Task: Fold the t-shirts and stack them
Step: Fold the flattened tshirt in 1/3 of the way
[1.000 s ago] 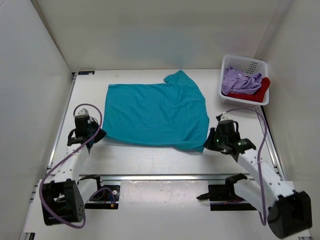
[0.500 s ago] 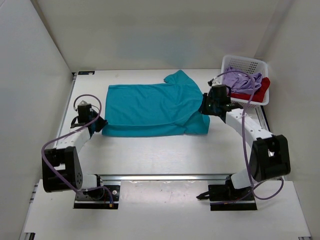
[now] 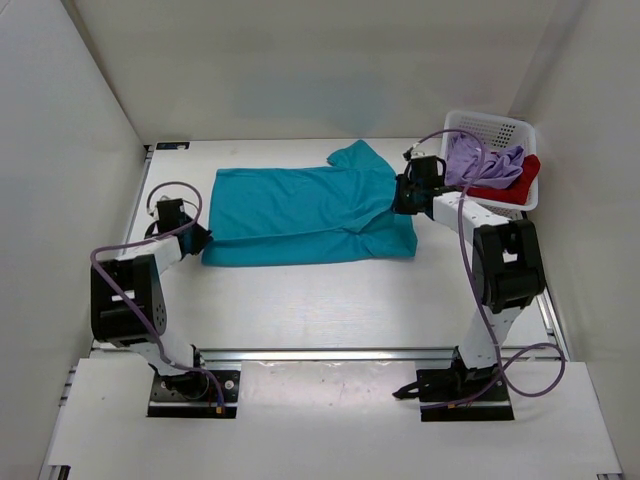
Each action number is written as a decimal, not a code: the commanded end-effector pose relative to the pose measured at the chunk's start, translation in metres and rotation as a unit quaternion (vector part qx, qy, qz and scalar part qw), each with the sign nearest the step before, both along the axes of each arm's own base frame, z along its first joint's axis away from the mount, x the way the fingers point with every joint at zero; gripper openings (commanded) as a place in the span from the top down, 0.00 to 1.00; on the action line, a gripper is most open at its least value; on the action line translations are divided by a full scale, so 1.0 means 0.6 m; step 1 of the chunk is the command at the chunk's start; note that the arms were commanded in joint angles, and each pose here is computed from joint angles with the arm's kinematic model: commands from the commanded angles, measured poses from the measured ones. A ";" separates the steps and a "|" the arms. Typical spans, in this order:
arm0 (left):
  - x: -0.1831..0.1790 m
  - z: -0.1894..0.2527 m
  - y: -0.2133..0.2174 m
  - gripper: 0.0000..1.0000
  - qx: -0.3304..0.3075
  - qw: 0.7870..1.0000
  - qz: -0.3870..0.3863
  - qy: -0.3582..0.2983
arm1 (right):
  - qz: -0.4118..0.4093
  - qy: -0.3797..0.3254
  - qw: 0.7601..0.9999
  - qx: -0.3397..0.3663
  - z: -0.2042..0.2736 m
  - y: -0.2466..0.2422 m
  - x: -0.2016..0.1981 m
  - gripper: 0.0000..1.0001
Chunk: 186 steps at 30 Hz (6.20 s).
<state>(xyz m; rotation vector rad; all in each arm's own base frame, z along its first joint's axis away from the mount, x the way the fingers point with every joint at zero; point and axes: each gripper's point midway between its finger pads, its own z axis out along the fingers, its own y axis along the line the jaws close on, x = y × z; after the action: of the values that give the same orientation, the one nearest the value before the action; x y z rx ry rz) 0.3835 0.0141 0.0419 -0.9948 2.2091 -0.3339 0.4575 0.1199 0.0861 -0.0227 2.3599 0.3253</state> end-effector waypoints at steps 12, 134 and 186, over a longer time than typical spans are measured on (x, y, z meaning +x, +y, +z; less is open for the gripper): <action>-0.018 0.100 -0.002 0.62 0.001 0.996 -0.007 -0.092 | -0.041 -0.106 0.993 0.043 0.128 -0.006 -0.006 0.73; -0.194 0.015 -0.318 0.90 -0.006 0.943 -0.327 -0.061 | 0.061 0.007 0.992 0.112 0.001 0.129 -0.200 1.00; -0.331 -0.096 -0.251 0.92 -0.049 0.948 -0.306 0.074 | 0.194 0.142 0.970 0.044 -0.136 0.201 -0.454 1.00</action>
<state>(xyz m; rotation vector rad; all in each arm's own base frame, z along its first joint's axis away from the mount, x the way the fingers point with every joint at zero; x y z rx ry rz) 0.2282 -0.1568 0.0128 -0.3085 2.4736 -0.7352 0.2118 0.2555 0.0207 -0.4247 2.5024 0.6996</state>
